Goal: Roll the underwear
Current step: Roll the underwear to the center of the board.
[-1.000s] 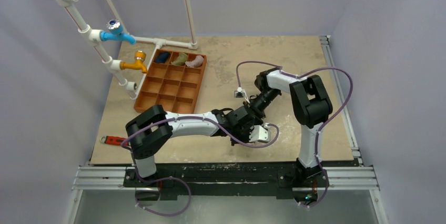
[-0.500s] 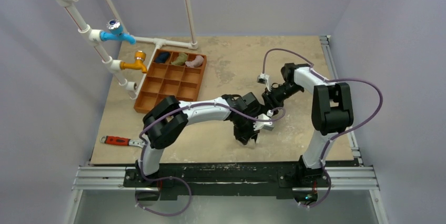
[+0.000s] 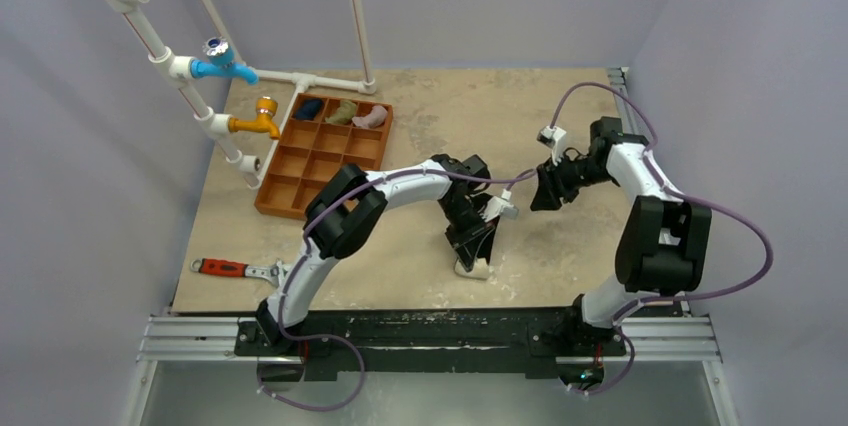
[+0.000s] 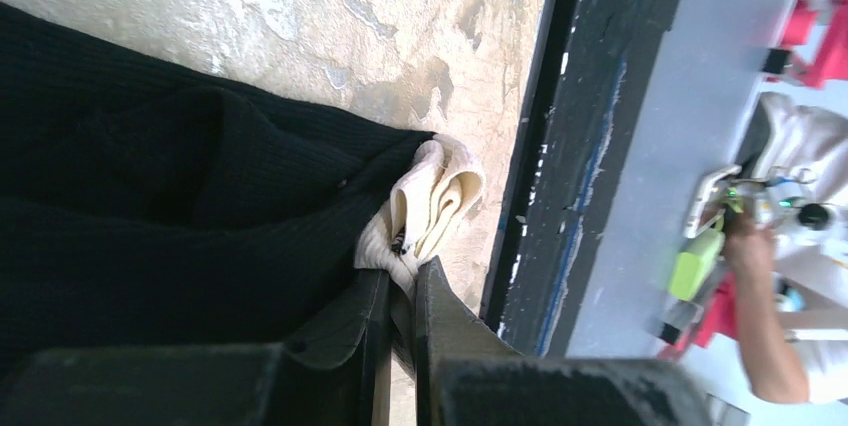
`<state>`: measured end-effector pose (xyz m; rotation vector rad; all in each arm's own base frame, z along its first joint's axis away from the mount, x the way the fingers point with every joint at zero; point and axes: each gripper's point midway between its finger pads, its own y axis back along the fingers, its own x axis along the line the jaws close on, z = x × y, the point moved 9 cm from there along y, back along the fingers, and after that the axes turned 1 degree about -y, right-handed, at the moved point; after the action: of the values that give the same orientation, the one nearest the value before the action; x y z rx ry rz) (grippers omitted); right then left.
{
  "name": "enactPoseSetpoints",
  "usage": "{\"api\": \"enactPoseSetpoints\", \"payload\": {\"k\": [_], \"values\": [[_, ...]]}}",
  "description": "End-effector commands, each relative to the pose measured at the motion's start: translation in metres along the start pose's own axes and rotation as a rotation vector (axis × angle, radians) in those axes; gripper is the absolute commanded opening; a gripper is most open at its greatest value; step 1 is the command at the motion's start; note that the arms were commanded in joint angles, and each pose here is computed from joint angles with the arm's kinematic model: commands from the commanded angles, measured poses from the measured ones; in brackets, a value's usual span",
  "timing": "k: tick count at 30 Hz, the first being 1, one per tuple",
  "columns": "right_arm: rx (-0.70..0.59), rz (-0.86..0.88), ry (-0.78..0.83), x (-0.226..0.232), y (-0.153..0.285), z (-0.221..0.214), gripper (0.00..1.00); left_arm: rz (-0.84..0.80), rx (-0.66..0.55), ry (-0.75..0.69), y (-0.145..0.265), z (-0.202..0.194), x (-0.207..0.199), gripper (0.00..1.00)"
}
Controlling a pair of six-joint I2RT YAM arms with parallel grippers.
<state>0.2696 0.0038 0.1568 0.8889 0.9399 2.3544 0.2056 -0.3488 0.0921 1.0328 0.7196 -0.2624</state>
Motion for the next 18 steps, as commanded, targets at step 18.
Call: {"api": "enactPoseSetpoints", "payload": {"k": [18], "values": [[0.027, -0.146, 0.493, 0.097, -0.011, -0.014, 0.49, -0.281, -0.083, 0.386, 0.004, 0.0, 0.059, 0.0]]}}
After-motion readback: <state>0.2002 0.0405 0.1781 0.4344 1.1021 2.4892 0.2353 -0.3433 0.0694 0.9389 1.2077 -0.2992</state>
